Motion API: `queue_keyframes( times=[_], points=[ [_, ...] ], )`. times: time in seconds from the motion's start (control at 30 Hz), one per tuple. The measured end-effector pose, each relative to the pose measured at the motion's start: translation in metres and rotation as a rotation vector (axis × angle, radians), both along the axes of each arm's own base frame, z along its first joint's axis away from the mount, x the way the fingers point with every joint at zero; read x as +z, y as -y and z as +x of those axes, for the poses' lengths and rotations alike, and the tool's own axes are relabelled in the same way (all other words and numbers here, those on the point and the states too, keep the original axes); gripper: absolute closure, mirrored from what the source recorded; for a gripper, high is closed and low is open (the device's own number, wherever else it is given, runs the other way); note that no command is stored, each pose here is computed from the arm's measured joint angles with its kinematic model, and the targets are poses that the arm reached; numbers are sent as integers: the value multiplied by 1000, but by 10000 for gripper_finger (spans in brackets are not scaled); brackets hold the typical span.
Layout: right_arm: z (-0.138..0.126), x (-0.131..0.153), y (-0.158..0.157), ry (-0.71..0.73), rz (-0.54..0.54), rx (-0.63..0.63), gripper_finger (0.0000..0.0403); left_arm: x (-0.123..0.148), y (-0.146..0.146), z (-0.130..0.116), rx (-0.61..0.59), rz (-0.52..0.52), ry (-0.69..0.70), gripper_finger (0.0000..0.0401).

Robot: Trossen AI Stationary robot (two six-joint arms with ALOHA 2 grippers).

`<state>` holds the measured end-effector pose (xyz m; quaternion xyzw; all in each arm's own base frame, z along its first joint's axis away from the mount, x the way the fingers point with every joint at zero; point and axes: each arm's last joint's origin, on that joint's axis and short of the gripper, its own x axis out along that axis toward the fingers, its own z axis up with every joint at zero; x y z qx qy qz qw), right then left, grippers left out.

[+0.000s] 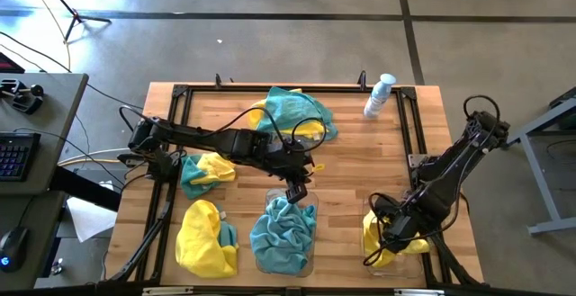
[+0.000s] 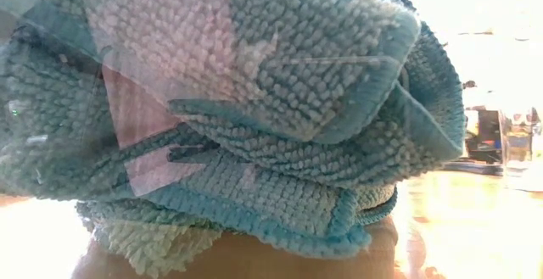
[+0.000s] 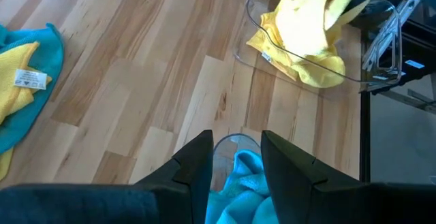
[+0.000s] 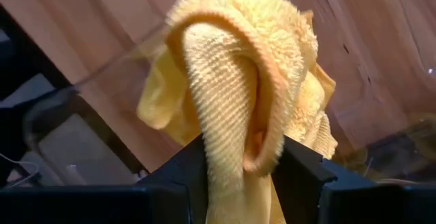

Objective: Sort microfiber towel by color & place in baskets
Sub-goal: Put the yellow towel into the right transparent bin

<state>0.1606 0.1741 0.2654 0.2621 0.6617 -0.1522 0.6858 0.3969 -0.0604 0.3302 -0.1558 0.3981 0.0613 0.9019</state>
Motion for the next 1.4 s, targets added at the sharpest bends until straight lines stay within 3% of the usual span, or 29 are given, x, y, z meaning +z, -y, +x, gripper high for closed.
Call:
queue_keyframes(
  times=[0.17,0.3,0.53,0.67,0.8,1.0,1.4],
  points=[
    [0,0,-3,72,-25,35,270,0,3,-1,-9,0,-1,290],
    [-3,-4,-4,46,-26,41,269,-1,4,-1,-13,0,-8,290],
    [-14,-5,2,-90,-74,-35,256,-2,4,-3,-12,4,-28,290],
    [-17,-5,-4,-66,-66,-44,251,-2,4,-3,-12,4,-28,290],
    [-20,-9,-8,-14,-142,-141,259,-2,5,-3,-6,4,-27,290],
    [-10,-36,-24,-40,-241,-93,280,-2,7,-3,-9,5,-26,290],
    [11,-94,-54,-111,-296,74,308,-2,8,-3,-3,-2,-23,290]
  ],
)
